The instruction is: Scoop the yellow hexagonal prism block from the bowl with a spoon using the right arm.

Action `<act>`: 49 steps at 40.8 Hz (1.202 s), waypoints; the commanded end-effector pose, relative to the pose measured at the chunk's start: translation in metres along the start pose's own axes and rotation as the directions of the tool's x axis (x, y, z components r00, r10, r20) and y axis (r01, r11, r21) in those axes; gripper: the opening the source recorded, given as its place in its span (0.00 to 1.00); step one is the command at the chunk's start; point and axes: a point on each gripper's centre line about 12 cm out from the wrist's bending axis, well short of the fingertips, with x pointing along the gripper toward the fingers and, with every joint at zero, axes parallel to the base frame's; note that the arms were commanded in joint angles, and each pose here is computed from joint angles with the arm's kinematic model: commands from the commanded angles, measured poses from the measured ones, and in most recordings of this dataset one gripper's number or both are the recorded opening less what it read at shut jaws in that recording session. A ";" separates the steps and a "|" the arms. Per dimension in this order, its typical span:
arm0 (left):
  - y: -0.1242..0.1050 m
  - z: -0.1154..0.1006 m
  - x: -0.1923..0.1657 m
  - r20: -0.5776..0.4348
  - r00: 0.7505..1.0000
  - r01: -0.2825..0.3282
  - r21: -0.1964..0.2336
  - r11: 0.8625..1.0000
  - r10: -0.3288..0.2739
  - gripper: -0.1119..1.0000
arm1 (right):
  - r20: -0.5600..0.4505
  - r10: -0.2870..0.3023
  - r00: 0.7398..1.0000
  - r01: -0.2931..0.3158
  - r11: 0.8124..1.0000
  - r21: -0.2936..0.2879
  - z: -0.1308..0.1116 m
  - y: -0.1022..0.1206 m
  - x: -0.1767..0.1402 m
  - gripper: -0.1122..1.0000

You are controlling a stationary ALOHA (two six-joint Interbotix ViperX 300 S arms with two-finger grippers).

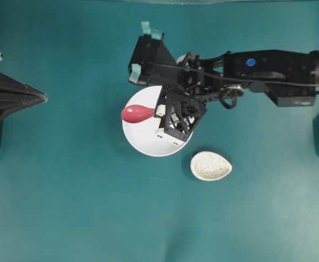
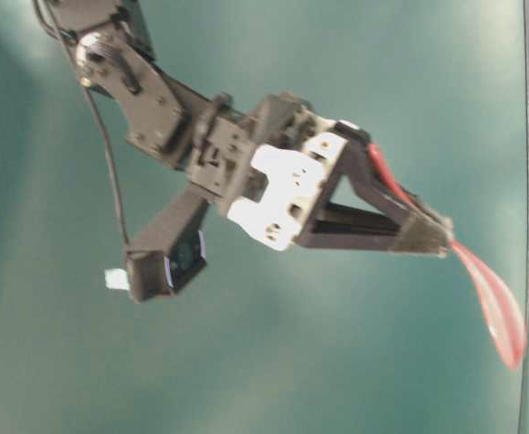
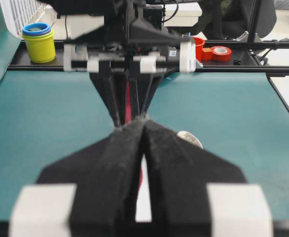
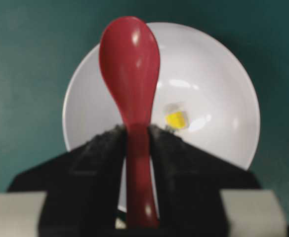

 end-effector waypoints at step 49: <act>0.000 0.007 0.002 -0.009 1.000 0.000 0.012 1.000 0.000 0.09 | -0.370 -0.107 0.923 0.150 0.985 0.090 -0.041 -0.014 -0.004 0.31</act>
